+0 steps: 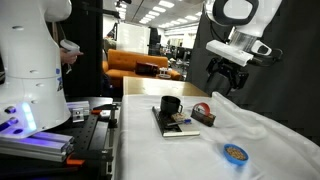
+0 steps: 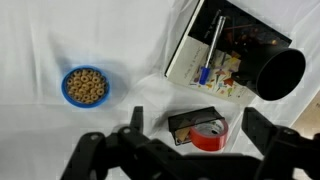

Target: Put the marker in the black mug cup

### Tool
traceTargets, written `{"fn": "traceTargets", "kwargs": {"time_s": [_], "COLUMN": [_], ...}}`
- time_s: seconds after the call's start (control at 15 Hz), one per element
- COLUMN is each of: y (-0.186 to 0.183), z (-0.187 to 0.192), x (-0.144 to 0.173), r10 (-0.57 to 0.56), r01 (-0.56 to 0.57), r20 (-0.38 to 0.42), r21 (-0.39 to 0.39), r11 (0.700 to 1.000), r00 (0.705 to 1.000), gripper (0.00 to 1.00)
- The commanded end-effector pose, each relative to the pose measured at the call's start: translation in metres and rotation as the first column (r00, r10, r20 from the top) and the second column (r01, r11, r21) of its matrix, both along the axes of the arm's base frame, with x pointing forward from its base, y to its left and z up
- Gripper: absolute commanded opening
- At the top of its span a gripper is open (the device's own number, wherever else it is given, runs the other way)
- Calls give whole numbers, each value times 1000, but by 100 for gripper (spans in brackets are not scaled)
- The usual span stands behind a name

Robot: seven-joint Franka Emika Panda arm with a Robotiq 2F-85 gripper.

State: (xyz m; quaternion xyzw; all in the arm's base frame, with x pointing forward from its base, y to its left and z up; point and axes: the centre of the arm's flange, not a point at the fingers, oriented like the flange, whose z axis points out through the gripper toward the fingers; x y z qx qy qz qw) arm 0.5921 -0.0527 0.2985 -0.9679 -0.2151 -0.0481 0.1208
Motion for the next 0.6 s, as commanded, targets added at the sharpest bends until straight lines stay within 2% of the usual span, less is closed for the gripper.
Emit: {"fn": "traceTargets", "kwargs": {"time_s": [0.0, 0.53], "y": [-4, 11], "z": [-2, -17], "x": [-3, 6], "r10": [1, 38], "r01": [-1, -38], "r20": [9, 4], "r21": [-6, 16], "r11": [1000, 999], "r00": [1000, 999], "gripper": [100, 100]}}
